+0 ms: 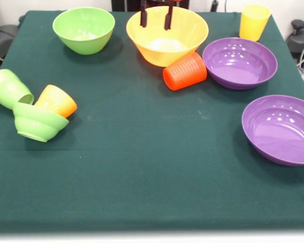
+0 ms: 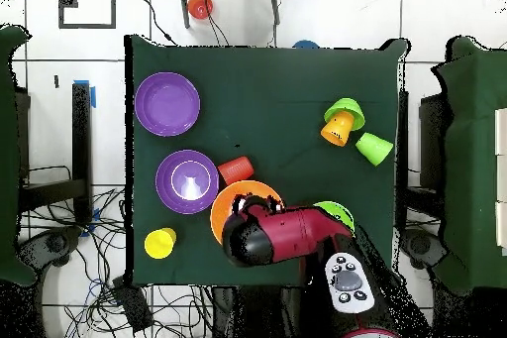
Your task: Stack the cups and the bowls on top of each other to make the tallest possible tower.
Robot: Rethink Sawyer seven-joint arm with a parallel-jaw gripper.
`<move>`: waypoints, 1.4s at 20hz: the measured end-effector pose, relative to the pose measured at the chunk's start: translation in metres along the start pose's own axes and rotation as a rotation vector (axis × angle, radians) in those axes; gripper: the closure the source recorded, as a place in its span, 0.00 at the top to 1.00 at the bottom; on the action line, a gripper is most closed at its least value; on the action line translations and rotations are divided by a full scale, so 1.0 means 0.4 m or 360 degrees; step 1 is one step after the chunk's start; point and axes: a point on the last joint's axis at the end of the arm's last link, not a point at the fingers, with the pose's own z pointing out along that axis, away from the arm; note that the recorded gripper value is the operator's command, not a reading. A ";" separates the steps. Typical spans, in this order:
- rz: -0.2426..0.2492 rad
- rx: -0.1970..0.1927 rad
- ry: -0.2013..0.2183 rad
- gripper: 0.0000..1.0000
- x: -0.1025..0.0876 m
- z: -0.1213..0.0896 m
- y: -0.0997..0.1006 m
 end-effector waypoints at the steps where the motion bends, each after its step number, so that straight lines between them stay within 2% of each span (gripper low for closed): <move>1: 0.0003 0.0004 0.0002 1.00 0.007 0.008 -0.008; 8: 0.0021 0.0000 -0.0001 1.00 0.027 0.034 -0.041; 15: 0.0058 0.0011 0.0008 1.00 0.030 0.040 -0.074; 23: 0.0056 0.0021 0.0012 1.00 0.036 0.043 -0.096; 28: 0.0055 0.0033 0.0015 1.00 0.043 0.046 -0.131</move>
